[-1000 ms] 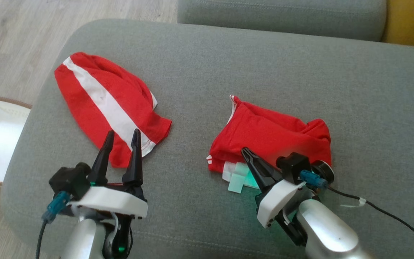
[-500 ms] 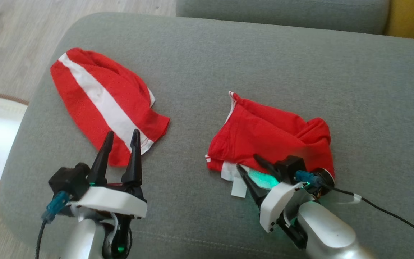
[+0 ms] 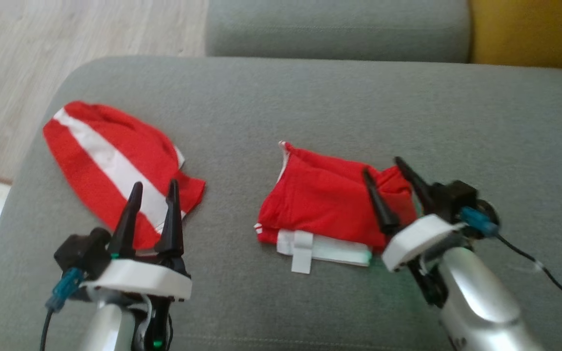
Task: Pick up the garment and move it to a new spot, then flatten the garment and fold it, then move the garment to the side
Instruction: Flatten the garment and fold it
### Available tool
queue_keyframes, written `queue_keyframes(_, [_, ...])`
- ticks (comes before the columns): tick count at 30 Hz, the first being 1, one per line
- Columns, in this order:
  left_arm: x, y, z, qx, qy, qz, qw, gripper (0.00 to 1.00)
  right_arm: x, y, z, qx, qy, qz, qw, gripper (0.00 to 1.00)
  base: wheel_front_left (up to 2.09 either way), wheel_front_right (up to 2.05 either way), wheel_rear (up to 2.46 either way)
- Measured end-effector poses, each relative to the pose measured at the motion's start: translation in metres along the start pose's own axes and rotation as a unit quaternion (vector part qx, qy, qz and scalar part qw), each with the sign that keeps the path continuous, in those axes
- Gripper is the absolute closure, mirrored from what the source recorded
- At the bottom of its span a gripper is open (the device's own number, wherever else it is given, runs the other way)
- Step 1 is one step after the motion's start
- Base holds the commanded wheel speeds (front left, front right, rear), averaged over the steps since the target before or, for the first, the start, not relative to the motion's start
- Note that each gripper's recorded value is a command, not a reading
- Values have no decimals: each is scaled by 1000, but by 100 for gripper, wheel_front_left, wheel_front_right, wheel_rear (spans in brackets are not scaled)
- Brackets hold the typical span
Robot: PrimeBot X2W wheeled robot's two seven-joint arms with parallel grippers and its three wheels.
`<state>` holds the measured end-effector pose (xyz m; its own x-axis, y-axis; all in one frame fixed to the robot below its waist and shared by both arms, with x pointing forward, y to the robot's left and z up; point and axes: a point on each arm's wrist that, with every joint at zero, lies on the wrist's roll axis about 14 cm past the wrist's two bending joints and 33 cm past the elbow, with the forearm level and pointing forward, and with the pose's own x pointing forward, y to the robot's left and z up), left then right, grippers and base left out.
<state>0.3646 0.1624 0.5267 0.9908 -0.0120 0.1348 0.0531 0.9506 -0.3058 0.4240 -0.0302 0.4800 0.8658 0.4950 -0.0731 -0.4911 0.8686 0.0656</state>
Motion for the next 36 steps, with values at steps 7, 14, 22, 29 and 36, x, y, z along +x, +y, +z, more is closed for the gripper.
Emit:
queue_keyframes(7, [3,-19,9,-5,-16,-26,1000,0,-46,-46,10,-17,-35,-90,995,0,0,0,0])
queue_keyframes(14, [7,-33,9,-9,-17,-47,999,0,-90,-76,18,-21,-63,-162,984,0,0,0,0])
queue_keyframes(22, [11,-41,3,-7,-8,-60,998,0,-114,-77,-1,11,-46,-186,981,0,0,0,0])
queue_keyframes(29, [9,-35,1,-6,-5,-51,999,0,-104,-68,4,16,-55,-168,984,100,0,0,0])
queue_keyframes(36, [5,-18,-6,-4,6,-29,1000,0,-64,-34,12,14,-62,-95,993,100,0,0,0])
